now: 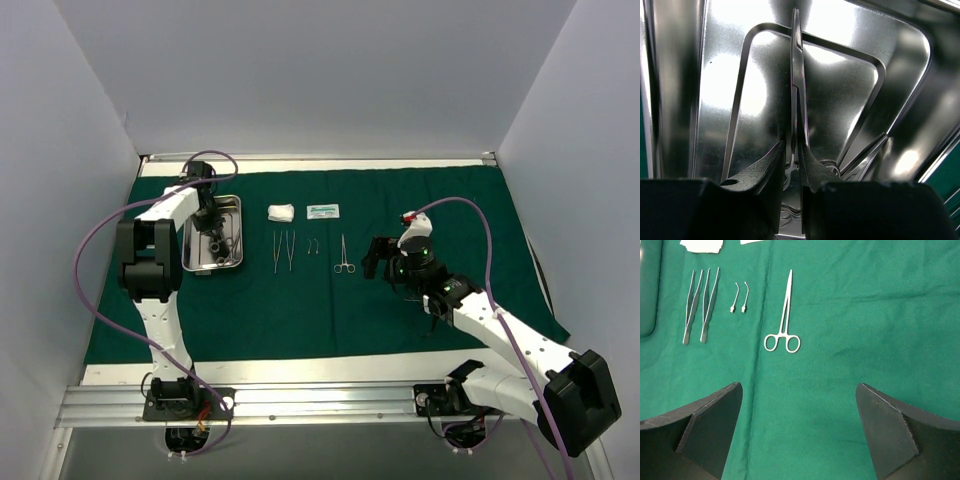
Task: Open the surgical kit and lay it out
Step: Pick up the medical item from the container.
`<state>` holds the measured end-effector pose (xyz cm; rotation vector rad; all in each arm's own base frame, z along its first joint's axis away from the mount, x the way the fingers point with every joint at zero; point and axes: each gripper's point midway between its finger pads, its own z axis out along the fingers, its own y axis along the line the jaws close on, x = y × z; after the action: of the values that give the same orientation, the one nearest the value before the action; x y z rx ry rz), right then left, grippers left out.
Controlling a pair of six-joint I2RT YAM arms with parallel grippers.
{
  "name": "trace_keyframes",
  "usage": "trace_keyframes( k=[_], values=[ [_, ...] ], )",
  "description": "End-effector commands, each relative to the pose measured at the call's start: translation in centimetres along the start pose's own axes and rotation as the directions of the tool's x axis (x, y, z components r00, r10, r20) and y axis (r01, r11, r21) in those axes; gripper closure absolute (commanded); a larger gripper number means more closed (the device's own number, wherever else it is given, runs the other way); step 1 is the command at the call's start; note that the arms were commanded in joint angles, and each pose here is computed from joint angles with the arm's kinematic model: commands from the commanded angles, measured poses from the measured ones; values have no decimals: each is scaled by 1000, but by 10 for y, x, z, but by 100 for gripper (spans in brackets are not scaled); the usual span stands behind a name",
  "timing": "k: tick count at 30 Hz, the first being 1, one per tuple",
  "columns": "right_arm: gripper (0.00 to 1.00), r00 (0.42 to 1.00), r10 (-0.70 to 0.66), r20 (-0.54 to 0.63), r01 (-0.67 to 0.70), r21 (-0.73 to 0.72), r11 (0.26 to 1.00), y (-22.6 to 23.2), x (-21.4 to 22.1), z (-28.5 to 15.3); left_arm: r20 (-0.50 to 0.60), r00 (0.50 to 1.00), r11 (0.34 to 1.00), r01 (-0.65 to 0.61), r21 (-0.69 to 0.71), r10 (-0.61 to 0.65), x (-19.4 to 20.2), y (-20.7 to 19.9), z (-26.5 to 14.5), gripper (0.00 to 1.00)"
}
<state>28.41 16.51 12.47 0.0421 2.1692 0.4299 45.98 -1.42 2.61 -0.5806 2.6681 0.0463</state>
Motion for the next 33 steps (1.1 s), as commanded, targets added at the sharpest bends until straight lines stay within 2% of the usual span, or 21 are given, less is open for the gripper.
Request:
trace_keyframes(
  k=[1, 9, 13, 17, 33],
  values=[
    [9, 1000, 9, 21, -9, -15, 1000, 6, -8, -1, 32, 999, 1000, 18, -21, -18, -13, 1, 7, 75],
    [9, 1000, 8, 18, -8, -11, 1000, 5, -6, -1, -35, 999, 997, 8, -73, -11, 7, 11, 15, 77],
    [9, 1000, 9, 19, -8, -15, 1000, 6, -6, 0, -64, 998, 998, 3, -69, -7, 15, 10, 18, 84],
    [9, 1000, 6, 16, -5, -15, 1000, 5, -4, -1, -57, 998, 999, 1, -47, -3, 12, 5, 16, 97],
    [9, 1000, 8, 16, -8, -13, 1000, 5, -4, 0, 54, 998, 998, 10, 63, -13, -21, -19, -24, 98]
  ],
)
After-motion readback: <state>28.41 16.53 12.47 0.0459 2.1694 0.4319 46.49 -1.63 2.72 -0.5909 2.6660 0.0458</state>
